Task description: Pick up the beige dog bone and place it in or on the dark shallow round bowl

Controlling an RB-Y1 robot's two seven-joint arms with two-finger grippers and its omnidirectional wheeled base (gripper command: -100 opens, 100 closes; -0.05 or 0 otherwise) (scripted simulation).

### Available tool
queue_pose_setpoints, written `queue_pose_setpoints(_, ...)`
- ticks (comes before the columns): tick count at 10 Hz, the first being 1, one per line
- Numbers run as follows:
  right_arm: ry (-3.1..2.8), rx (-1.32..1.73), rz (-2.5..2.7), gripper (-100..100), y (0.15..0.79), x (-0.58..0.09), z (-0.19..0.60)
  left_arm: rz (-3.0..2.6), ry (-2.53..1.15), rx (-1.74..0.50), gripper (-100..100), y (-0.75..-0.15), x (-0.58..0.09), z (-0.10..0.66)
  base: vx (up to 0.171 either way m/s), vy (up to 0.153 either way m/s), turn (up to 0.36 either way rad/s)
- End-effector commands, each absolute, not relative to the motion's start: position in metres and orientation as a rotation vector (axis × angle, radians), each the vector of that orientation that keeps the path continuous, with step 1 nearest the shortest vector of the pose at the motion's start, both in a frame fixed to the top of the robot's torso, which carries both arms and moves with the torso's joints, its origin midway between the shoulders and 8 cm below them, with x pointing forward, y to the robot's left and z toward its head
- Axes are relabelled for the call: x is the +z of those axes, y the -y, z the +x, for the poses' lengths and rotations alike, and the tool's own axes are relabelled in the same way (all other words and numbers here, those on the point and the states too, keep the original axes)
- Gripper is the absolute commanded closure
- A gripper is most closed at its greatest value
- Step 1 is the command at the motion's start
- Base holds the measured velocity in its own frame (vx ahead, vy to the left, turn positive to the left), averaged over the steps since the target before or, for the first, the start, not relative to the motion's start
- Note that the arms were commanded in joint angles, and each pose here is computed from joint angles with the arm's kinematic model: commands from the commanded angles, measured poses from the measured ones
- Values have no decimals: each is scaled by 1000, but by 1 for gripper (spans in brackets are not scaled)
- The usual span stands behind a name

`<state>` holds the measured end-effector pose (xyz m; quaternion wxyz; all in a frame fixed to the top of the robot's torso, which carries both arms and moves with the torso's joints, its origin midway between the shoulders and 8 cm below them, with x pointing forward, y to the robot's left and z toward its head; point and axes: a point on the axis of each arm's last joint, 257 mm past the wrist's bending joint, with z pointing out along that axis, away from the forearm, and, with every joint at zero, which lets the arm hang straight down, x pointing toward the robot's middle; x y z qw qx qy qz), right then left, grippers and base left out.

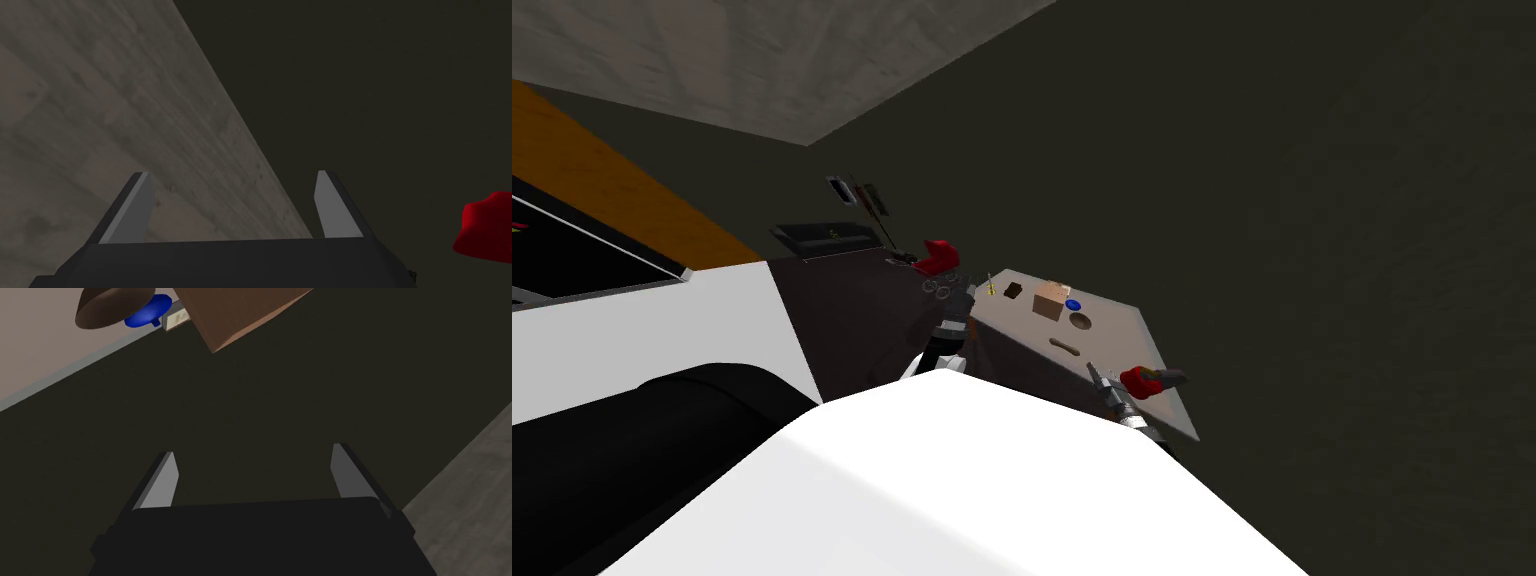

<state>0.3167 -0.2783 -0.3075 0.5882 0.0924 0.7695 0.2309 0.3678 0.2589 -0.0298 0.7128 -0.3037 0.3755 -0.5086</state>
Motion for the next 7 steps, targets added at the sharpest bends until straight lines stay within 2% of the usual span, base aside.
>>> queue_pose_setpoints(1, -1868, 479, 166, -100, 287, -336, 301, -673, -832, -1127, 0, -259, -30, 368, -20, -68, 343)
queue_pose_setpoints(7, -2103, 263, 33, -100, 332, -415, 248, -673, -832, -1127, 0, -259, -30, 368, -21, -60, 281)
